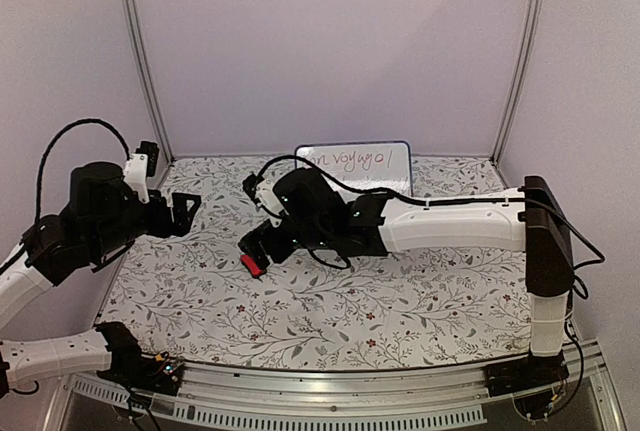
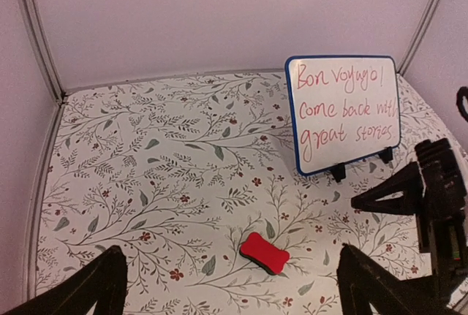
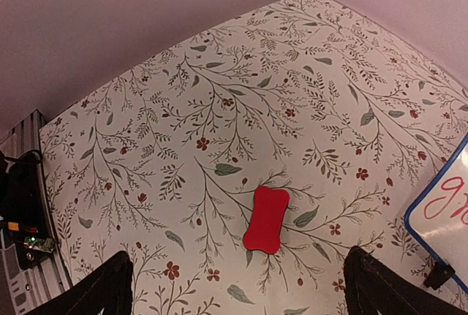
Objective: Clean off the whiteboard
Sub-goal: Pick up the whiteboard eraser from the center of the board.
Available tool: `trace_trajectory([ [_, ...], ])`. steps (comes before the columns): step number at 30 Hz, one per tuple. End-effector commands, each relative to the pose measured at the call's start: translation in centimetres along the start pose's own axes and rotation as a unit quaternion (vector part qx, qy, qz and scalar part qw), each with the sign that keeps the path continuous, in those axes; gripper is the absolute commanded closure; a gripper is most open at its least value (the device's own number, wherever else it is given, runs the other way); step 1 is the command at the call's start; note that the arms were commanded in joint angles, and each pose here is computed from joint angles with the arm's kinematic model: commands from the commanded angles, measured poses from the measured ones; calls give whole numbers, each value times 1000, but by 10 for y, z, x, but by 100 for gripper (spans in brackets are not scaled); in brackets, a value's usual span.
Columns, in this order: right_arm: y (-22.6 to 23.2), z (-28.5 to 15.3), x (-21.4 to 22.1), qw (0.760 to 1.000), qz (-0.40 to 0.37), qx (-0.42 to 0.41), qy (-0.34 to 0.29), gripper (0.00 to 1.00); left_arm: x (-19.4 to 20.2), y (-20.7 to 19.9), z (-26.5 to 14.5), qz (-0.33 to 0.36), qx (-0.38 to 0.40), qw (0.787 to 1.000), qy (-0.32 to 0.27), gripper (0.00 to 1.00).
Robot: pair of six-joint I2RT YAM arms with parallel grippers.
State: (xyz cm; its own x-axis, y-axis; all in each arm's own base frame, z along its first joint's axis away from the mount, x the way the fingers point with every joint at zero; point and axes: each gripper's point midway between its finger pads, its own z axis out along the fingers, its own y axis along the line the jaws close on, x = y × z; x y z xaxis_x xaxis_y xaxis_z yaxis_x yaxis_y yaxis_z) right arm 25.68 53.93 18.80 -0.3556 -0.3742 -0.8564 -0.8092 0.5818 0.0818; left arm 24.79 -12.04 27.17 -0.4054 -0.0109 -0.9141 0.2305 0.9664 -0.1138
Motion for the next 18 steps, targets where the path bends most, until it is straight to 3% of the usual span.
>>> trace_trajectory([
  [1, 15, 33, 25, 996, 33, -61, 58, 3, -2, 6, 1, -5, -13, 1000, -10, 0],
  [8, 12, 82, 60, 990, 59, -65, 108, 7, -3, 7, 2, -6, -12, 1000, -9, 0],
  [18, -8, 109, 94, 988, 67, -29, 136, 9, -3, 8, 3, -7, -11, 1000, -8, 0],
])
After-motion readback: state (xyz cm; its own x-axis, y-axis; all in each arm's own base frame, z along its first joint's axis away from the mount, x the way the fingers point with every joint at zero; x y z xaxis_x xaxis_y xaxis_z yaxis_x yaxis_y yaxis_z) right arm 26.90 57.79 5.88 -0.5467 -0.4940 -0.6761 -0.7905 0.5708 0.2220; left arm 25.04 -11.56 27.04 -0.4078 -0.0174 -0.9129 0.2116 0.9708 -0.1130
